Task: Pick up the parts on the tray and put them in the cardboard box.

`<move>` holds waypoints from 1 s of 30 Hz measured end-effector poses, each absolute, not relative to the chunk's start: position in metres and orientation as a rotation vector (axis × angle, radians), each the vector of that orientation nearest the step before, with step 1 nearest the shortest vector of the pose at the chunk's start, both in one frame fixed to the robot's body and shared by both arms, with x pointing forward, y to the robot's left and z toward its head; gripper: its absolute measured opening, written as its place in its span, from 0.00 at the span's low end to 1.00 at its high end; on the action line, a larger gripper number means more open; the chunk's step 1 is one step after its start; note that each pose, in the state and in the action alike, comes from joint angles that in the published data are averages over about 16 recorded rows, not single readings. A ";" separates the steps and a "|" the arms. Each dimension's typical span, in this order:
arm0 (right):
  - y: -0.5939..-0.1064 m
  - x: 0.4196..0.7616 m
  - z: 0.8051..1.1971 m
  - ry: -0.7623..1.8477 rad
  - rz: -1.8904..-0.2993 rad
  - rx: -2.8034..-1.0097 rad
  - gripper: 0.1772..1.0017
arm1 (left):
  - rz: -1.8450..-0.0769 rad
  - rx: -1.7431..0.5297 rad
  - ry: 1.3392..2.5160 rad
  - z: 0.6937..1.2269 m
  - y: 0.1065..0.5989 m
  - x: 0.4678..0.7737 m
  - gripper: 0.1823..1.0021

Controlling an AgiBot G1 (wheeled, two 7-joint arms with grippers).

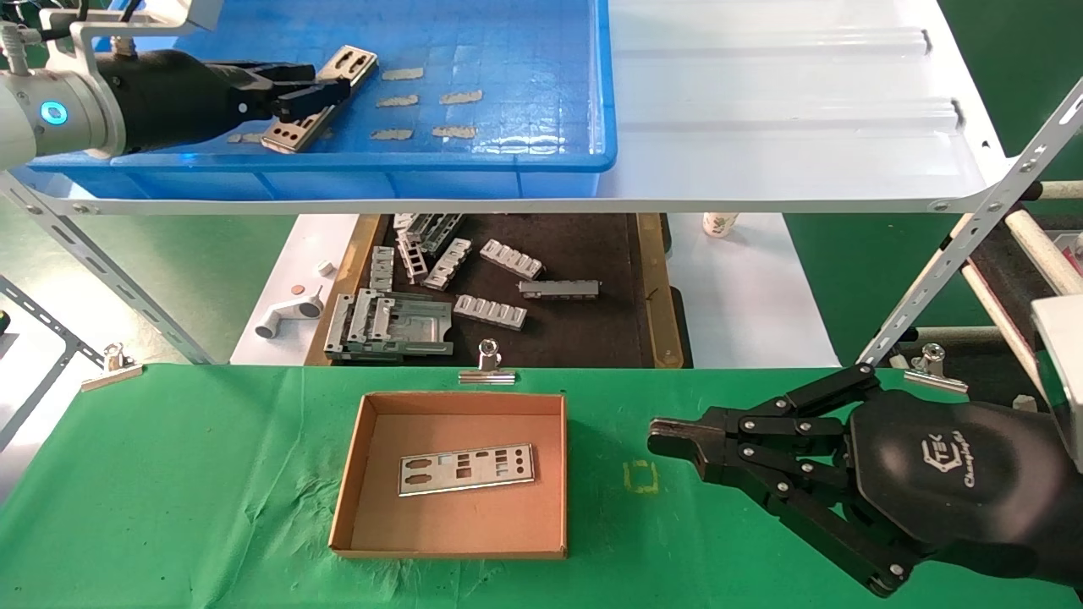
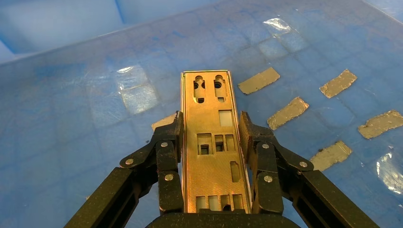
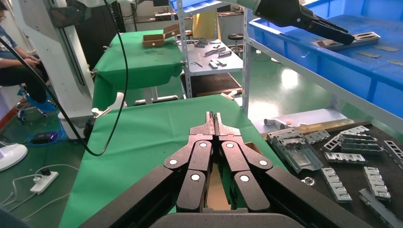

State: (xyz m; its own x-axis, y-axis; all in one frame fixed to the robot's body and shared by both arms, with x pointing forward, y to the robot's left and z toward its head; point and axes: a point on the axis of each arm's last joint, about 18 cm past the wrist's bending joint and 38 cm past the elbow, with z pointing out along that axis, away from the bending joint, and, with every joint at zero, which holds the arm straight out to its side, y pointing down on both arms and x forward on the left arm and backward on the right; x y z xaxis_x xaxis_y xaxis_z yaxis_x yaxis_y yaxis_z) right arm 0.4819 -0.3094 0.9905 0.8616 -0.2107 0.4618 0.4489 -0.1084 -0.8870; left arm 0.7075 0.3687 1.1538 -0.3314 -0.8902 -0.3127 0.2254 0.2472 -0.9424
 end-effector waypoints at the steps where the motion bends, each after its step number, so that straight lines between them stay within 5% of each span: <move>1: -0.309 0.482 0.990 -0.192 -0.563 -1.586 0.02 | -1.321 -0.661 1.455 1.154 0.369 0.707 0.35; 16: -0.309 0.482 0.990 -0.192 -0.563 -1.586 0.02 | -1.351 -0.547 1.447 1.183 0.370 0.685 0.32; 30: -0.309 0.482 0.990 -0.192 -0.563 -1.586 0.02 | -1.404 -0.054 1.640 1.198 0.348 0.605 0.32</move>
State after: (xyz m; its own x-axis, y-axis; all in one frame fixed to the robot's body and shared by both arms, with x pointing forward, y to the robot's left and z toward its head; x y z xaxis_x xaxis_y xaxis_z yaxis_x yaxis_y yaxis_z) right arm 0.4819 -0.3094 0.9905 0.8616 -0.2107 0.4618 0.4489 -0.1084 -0.8870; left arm 0.6047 0.3481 1.1980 -0.5544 -0.5699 -0.6065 0.5112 0.3418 -0.7885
